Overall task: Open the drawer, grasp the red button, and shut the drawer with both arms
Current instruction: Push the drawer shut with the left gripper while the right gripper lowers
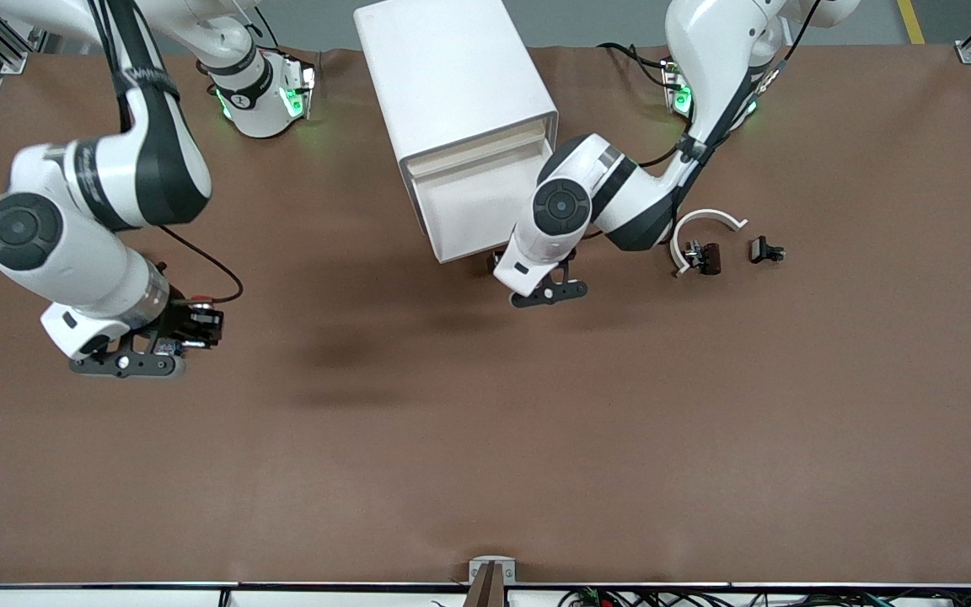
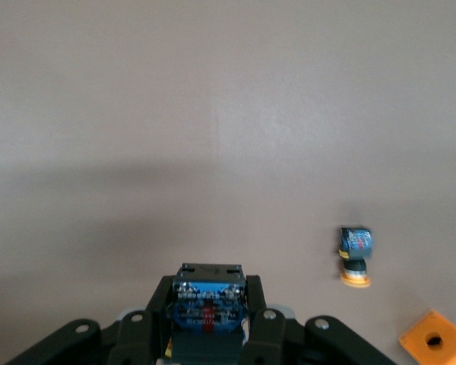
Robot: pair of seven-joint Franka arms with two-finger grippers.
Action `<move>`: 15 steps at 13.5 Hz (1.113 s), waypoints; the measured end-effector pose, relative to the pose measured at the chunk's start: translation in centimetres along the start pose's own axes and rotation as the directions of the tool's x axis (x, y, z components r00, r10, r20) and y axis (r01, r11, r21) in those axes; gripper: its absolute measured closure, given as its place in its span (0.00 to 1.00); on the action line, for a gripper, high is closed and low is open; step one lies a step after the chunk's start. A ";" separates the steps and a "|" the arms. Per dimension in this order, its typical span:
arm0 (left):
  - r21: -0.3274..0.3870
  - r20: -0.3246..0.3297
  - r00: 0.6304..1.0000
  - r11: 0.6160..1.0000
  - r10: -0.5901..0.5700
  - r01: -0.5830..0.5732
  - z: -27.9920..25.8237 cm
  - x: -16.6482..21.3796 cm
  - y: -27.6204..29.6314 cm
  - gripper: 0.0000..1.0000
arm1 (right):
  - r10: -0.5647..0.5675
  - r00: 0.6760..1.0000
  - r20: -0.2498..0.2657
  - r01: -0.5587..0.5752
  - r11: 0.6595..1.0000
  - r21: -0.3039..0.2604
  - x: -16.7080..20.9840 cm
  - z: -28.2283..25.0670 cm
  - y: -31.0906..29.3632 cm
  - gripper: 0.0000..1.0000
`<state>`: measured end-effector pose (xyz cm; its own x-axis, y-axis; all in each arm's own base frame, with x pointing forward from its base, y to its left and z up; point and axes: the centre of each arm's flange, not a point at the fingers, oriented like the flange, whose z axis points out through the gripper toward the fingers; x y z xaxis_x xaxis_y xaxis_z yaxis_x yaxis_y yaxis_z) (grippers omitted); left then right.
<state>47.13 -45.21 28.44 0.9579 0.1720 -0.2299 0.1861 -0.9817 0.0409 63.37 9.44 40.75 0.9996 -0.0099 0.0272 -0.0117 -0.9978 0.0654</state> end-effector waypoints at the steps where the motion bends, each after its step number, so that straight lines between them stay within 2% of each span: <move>1: -0.006 0.014 1.000 1.000 0.001 -0.001 0.1 -0.9 0.4 0.00 | 0.000 1.000 -0.018 0.000 1.000 0.003 -0.2 2.7 0.5 0.59; 5: -0.025 0.075 0.997 1.000 -0.003 0.005 0.9 -4.0 1.8 0.00 | -0.004 0.996 -0.090 0.006 1.000 0.015 -2.2 12.2 3.7 0.59; 10: -0.011 0.131 0.991 1.000 0.024 -0.023 2.5 -9.5 4.0 0.00 | -0.030 0.997 -0.074 0.031 1.000 0.006 -4.2 17.0 9.3 0.59; 15: -0.021 0.181 0.983 1.000 0.016 -0.012 3.1 -11.6 4.7 0.00 | -0.039 0.995 -0.093 0.040 0.999 0.008 -5.9 19.2 9.8 0.59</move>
<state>36.21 -52.11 28.32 0.9055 0.1388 -0.4011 0.1788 -0.9818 0.0640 57.82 -1.52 22.12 0.9924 0.0349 0.1176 0.0282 -0.9979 0.0583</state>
